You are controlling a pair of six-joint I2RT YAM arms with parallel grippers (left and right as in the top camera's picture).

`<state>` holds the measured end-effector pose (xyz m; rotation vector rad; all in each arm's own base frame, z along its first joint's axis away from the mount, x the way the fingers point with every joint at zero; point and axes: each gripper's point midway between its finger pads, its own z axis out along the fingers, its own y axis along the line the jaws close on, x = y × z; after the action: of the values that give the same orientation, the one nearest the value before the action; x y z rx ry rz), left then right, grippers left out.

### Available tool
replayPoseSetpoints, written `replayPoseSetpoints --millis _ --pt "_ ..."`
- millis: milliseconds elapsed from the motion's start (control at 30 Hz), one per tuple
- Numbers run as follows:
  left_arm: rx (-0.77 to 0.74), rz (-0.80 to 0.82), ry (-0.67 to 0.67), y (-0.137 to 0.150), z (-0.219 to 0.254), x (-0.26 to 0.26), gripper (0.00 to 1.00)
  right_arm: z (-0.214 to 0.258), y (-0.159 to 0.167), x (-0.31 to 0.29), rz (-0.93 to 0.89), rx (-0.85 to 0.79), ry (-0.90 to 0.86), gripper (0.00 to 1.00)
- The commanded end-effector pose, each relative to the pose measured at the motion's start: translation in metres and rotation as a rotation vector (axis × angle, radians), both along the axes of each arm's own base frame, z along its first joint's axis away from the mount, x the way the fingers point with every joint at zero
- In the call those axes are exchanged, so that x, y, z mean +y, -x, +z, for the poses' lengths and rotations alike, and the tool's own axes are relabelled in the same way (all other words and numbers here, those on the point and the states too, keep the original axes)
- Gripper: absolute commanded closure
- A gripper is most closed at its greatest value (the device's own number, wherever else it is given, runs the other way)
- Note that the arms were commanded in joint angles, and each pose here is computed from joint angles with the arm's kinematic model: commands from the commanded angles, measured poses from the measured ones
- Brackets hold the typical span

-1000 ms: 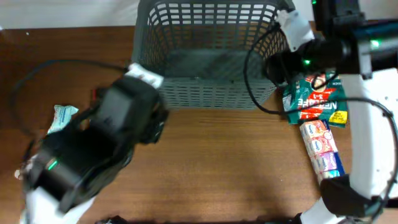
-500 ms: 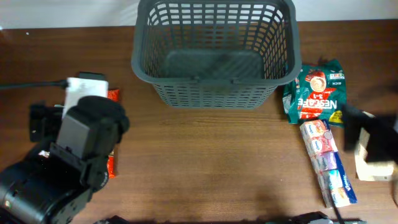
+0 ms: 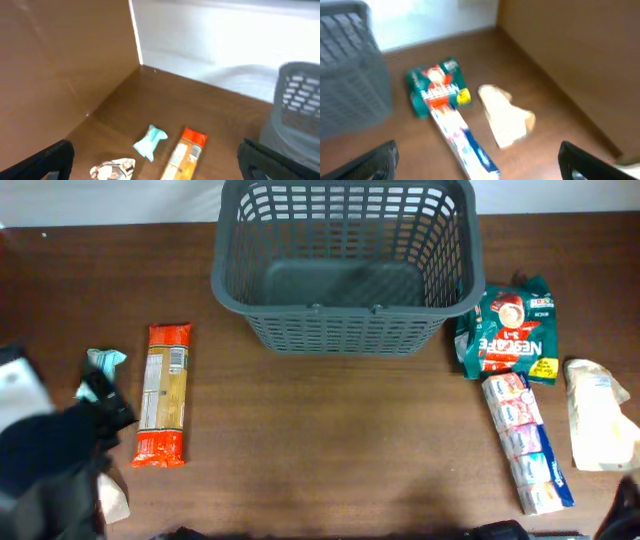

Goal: Pack container
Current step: 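Release the basket and retract both grippers toward the table edge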

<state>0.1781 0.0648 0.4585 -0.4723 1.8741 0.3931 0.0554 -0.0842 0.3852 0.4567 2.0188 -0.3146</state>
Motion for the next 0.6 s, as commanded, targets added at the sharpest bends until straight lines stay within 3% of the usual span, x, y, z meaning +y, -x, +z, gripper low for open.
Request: replayPoseSetpoints --millis 0,133,267,567 --pt "-0.041 0.075 -0.01 0.009 0.007 0.013 0.01 -0.043 -0.003 -0.018 -0.185 0.067 -0.017 0.01" --pt "-0.02 0.078 -0.016 0.013 0.003 0.015 0.01 -0.08 -0.026 -0.023 -0.325 0.091 -0.043 0.01" --pt "-0.039 0.149 0.032 0.036 -0.005 0.03 0.01 -0.11 -0.071 -0.018 -0.345 0.051 -0.044 0.01" --pt "-0.076 0.196 0.118 0.095 -0.048 0.057 0.0 -0.118 -0.117 -0.011 -0.307 0.007 -0.013 0.01"
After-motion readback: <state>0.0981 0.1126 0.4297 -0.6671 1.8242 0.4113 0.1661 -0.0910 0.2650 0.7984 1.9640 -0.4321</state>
